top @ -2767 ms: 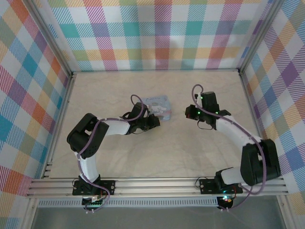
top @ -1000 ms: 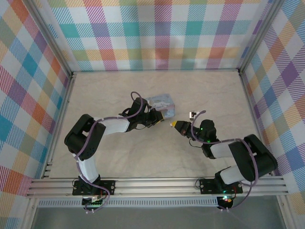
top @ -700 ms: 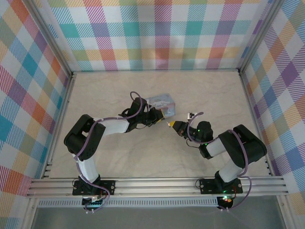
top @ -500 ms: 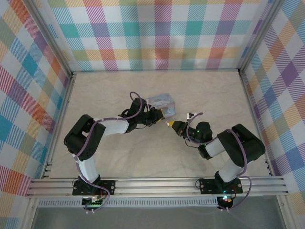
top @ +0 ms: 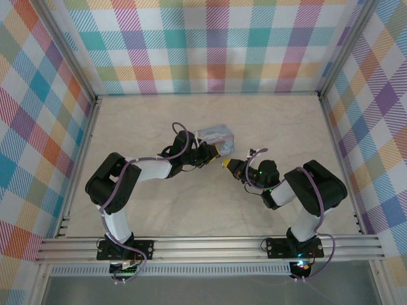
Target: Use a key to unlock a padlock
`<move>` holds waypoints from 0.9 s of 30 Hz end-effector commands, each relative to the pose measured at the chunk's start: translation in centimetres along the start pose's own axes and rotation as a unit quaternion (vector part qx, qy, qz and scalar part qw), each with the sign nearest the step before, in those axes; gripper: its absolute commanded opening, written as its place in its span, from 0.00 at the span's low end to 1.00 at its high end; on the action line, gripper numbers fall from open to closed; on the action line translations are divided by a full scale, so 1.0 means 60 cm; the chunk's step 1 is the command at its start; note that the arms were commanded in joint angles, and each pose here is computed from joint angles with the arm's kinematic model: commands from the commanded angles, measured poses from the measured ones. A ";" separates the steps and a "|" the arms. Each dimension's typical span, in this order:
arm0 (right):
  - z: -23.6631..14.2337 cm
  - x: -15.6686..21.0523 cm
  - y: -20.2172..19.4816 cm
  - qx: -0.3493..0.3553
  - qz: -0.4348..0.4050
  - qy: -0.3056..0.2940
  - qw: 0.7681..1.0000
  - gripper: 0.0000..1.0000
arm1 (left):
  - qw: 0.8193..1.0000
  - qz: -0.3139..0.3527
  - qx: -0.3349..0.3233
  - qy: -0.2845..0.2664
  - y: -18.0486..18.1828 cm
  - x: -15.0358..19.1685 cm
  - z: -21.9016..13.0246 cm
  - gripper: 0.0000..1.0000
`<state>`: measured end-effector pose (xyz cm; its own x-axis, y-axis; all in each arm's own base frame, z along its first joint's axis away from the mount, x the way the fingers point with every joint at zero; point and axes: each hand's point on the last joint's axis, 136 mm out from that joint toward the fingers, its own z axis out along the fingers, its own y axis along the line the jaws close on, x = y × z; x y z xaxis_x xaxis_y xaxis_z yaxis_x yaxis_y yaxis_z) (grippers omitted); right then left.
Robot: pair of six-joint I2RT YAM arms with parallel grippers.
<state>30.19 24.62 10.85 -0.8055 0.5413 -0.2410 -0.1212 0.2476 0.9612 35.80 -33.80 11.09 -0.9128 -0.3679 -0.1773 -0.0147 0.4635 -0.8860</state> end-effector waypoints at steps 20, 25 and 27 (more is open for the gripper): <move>0.019 -0.022 0.019 -0.023 -0.001 -0.024 0.999 0.00 | 0.999 -0.003 0.040 -0.006 -0.024 -0.005 -0.007 0.11; 0.019 -0.026 0.027 -0.029 -0.004 -0.027 0.999 0.00 | 0.999 -0.007 0.044 -0.005 -0.025 -0.004 -0.006 0.11; 0.020 -0.027 0.029 -0.030 -0.002 -0.028 0.999 0.00 | 0.999 -0.008 0.046 -0.006 -0.024 -0.005 -0.005 0.11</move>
<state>31.33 24.76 10.85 -0.7918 0.5673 -0.2262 -0.1047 0.2388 0.9654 35.86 -33.89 11.51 -0.9074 -0.3855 -0.1673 -0.0159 0.4292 -0.9031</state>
